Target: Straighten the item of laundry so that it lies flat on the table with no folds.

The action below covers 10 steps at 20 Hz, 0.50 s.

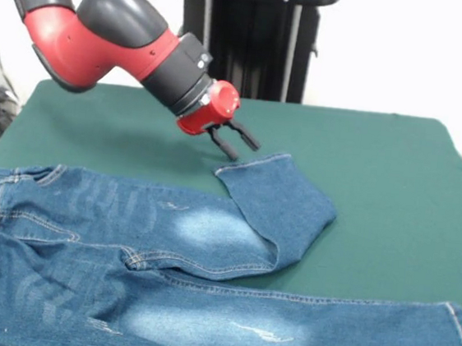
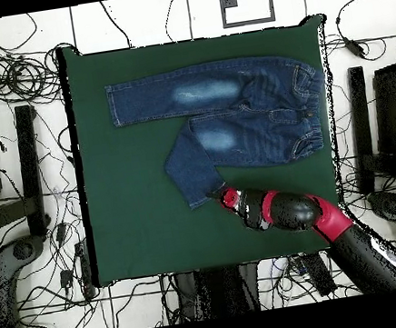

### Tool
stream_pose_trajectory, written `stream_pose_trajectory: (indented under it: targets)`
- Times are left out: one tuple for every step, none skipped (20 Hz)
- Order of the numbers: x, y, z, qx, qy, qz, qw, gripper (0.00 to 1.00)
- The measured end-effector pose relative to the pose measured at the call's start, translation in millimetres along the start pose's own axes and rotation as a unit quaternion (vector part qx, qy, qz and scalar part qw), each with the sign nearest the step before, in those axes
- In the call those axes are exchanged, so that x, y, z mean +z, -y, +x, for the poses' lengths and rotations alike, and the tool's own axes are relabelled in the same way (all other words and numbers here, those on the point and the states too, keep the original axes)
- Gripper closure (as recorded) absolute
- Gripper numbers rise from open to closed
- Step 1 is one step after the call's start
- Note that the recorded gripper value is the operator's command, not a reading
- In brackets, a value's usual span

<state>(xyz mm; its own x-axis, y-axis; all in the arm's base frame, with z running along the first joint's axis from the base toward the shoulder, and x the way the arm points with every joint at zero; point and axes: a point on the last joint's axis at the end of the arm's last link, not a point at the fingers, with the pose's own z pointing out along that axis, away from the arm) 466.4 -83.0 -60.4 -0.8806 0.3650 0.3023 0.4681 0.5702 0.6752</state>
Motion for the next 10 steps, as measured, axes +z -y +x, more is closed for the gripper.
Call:
stream_pose_trajectory:
  targets:
    - [-1.1,1.3,0.7,0.001,-0.003,0.001,1.0000,0.00]
    - [-1.7,2.0,1.0,0.002,-0.004,0.001,1.0000,0.00]
    - [-1.9,2.1,1.1,0.002,-0.004,0.001,1.0000,0.00]
    - [-2.4,2.8,1.3,0.002,-0.005,0.001,1.0000,0.00]
    - [-3.0,3.5,1.4,0.003,-0.006,0.001,1.0000,0.00]
    - [-3.4,4.0,1.2,0.003,-0.007,0.002,1.0000,0.00]
    - [-3.5,4.0,1.2,0.003,-0.007,0.002,1.0000,0.00]
    - [-3.5,4.1,1.2,0.003,-0.008,0.002,1.0000,0.00]
    - [-3.5,4.1,1.2,0.003,-0.008,0.002,1.0000,0.00]
    - [-3.6,4.2,1.0,0.003,-0.007,0.002,1.0000,0.00]
